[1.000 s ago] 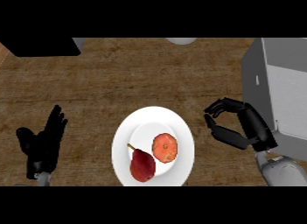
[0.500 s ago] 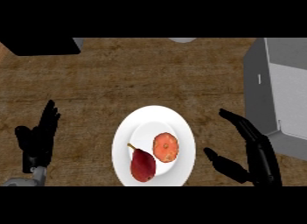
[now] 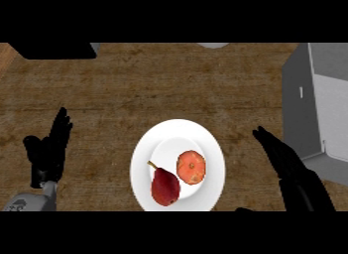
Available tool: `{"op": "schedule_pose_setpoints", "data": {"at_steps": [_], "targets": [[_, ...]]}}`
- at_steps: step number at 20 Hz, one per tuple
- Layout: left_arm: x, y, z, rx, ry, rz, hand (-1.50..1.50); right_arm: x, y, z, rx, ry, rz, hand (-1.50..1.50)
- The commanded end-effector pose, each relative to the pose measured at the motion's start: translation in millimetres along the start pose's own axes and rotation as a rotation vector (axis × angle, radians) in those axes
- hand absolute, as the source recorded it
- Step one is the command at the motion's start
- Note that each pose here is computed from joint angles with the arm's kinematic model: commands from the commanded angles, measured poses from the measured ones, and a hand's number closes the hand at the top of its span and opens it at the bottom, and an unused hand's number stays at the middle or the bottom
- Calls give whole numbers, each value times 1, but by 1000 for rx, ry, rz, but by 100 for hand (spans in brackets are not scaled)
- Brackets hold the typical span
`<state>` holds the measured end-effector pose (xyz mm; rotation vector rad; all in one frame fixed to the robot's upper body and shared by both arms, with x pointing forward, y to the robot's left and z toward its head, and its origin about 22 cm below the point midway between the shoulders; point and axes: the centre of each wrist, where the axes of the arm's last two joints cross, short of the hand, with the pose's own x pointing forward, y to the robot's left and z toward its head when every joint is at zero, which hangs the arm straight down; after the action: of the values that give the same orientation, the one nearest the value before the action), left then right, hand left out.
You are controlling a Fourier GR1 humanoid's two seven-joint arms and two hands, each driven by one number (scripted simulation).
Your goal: Pick the squash from the plate and place it in the cardboard box
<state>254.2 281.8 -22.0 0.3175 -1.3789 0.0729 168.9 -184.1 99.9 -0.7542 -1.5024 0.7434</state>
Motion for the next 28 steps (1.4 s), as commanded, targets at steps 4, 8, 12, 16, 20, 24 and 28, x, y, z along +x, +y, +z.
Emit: {"op": "schedule_pose_setpoints", "data": {"at_steps": [4,8,12,16,20,24,28], "targets": [[7,-1,-2,-27,-34,-7,0,57,-10,-5,140,95,126,-150],[-11,6,-5,-30,6,3,0,77,5,-20,206,142,176,-150],[-3,-4,-4,-25,12,-8,0,100,29,-27,254,217,215,-150],[-6,-6,-4,-7,6,4,0,76,38,-29,331,277,246,-150],[-20,-5,5,-12,-15,-8,0,104,56,-14,330,267,195,-150],[-7,6,-10,-22,-4,7,0,107,72,-26,324,295,218,-150],[-3,-10,-14,-24,-6,5,0,119,71,-25,331,314,261,-150]]}}
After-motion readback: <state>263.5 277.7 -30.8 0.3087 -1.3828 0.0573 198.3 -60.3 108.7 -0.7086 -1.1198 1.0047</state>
